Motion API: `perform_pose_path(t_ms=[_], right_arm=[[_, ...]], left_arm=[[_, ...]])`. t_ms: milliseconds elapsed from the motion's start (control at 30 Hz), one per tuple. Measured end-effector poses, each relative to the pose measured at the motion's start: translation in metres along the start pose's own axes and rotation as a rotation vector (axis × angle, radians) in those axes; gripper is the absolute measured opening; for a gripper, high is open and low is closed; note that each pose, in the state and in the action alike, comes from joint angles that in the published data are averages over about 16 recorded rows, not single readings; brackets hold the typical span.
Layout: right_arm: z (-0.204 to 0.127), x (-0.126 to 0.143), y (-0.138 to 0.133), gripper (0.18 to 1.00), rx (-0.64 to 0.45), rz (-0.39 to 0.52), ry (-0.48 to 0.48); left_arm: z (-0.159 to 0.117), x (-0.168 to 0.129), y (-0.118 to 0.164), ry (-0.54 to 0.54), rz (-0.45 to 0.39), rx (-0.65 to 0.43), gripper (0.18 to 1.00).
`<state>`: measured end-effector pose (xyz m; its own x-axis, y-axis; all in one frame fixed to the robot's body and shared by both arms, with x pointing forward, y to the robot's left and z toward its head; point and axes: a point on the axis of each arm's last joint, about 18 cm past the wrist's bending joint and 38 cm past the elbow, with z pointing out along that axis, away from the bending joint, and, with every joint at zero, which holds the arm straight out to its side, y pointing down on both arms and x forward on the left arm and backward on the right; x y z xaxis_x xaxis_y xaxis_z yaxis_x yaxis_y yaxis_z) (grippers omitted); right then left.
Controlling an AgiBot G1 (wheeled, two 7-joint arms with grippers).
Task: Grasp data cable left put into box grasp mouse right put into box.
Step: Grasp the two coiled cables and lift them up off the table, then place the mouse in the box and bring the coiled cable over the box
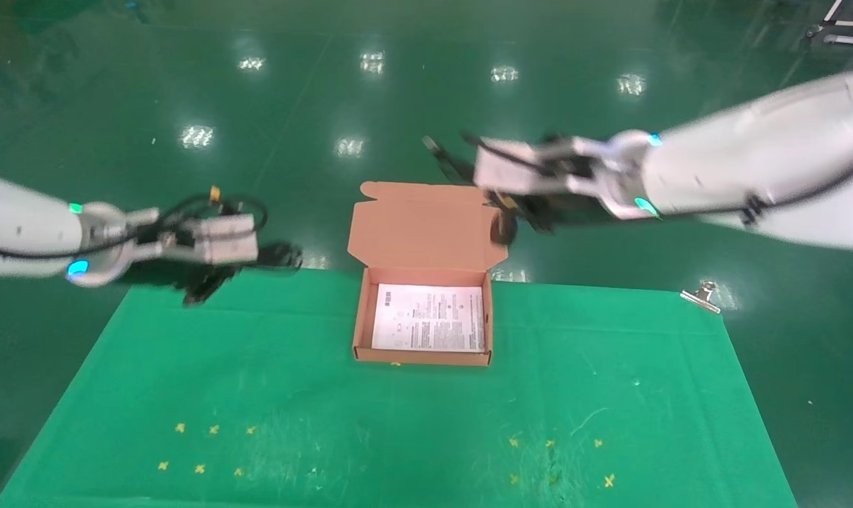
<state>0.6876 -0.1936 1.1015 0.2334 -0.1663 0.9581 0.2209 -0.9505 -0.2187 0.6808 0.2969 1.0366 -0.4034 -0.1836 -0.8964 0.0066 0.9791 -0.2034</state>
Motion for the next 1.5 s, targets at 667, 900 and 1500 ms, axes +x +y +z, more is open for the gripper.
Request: perform_pose_path(t_ms=[667, 900, 1500], right_arm=[[0.017, 0.063, -0.085, 0.226, 0.213, -0.006, 0.155], [0.017, 0.066, -0.093, 0.226, 0.245, -0.008, 0.162], [0.053, 0.002, -0.083, 0.226, 0.214, -0.002, 0.033]], left_arm=[[-0.017, -0.062, -0.060, -0.194, 0.065, 0.114, 0.259], [-0.015, -0.067, -0.059, -0.204, 0.056, 0.098, 0.259], [-0.010, -0.058, -0.013, -0.180, 0.029, -0.050, 0.259]])
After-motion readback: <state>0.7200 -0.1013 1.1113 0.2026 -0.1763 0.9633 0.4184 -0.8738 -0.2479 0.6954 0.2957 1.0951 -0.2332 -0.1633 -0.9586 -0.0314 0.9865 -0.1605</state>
